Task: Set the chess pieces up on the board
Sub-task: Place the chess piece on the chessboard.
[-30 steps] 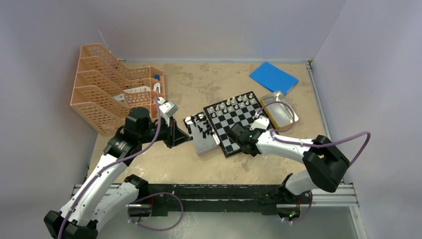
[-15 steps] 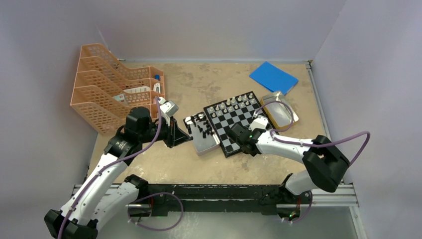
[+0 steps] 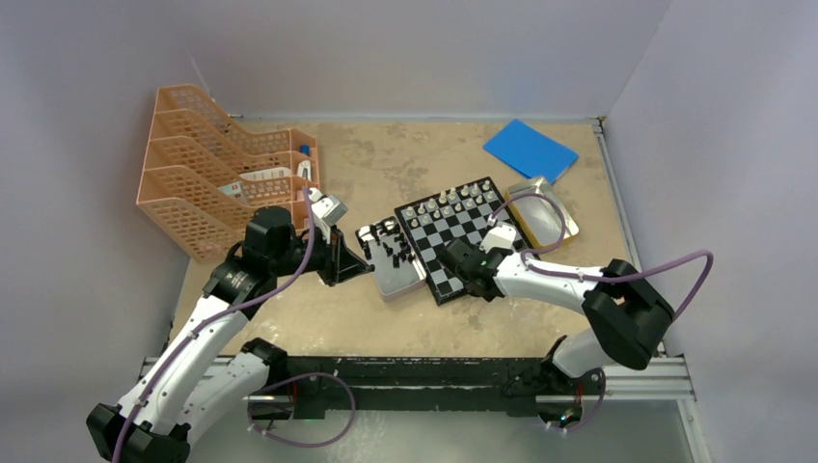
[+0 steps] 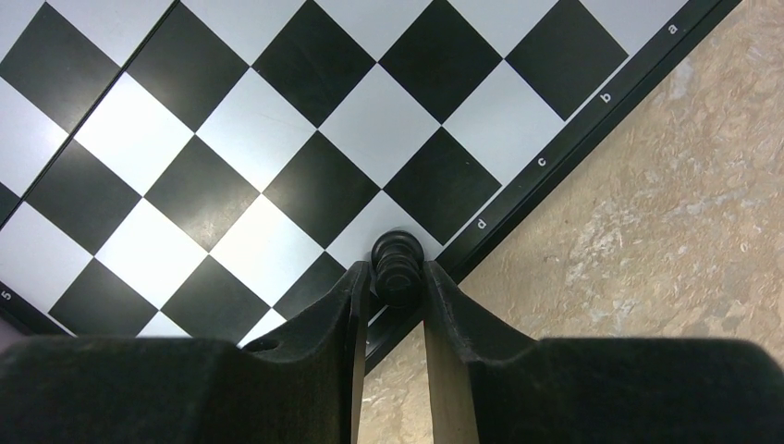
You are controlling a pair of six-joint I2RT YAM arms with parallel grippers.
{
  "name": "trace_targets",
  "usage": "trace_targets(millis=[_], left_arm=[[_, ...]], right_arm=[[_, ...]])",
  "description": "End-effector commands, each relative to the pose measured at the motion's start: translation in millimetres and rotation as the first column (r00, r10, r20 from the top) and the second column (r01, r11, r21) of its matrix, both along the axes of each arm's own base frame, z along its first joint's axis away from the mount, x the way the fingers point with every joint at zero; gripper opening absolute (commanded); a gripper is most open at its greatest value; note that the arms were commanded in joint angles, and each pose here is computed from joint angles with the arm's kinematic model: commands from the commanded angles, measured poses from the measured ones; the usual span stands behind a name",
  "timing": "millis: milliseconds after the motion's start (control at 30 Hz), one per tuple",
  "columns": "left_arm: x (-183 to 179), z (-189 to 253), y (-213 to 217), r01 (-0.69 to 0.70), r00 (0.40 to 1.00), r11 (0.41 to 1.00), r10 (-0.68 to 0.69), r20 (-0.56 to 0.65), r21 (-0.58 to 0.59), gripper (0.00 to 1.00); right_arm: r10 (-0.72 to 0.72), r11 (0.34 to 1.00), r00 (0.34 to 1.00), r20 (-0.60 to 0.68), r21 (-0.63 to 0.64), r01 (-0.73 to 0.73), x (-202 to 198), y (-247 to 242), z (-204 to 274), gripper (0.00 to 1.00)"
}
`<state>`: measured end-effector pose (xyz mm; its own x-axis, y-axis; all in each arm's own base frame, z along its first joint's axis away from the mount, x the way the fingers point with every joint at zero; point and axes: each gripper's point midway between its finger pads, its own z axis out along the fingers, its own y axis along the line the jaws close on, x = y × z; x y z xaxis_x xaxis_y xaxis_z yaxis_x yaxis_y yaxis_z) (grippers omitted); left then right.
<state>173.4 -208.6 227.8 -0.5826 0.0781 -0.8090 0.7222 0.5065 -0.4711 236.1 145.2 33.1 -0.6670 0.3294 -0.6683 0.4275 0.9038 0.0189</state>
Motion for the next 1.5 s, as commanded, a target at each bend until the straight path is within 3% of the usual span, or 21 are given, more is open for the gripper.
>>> trace_targets(millis=[0, 733, 967, 1233, 1267, 1367, 1467], left_arm=[[4.2, 7.6, -1.6, 0.009, 0.998, 1.0, -0.008, 0.055, -0.016, 0.0], [4.2, 7.2, -0.4, 0.0, 0.999, 1.0, 0.0, 0.054, -0.012, 0.0], [23.8, 0.2, 1.1, -0.079, 0.996, 0.996, 0.082, -0.043, 0.051, 0.0], [61.6, -2.6, -28.5, -0.042, 0.977, 0.991, 0.066, -0.204, 0.124, 0.0], [67.0, -3.1, -36.2, -0.035, 0.976, 0.99, 0.064, -0.209, 0.138, 0.0], [79.4, -9.3, -64.9, -0.011, 0.971, 0.979, 0.059, -0.231, 0.202, 0.0], [86.1, -18.9, -98.4, 0.032, 0.963, 0.969, 0.036, -0.269, 0.247, 0.0]], right_arm=[[0.009, 1.0, 1.0, 0.027, -0.023, -0.009, 7.1, 2.2, 7.8, 0.3], [0.01, 1.0, 1.0, 0.016, -0.014, -0.01, 4.6, 2.0, 11.5, 0.33], [0.057, 0.992, 0.996, 0.067, 0.109, -0.064, 2.5, 13.8, 56.6, 0.46], [0.107, 0.951, 0.958, 0.266, 0.253, -0.176, 0.8, 14.4, 147.0, 0.58], [0.1, 0.945, 0.949, 0.3, 0.27, -0.184, 0.8, 12.0, 161.2, 0.63], [0.075, 0.932, 0.908, 0.412, 0.296, -0.211, 0.6, 1.2, 203.6, 0.9], [0.049, 0.914, 0.857, 0.512, 0.323, -0.246, -4.3, -12.1, 244.1, 0.99]])
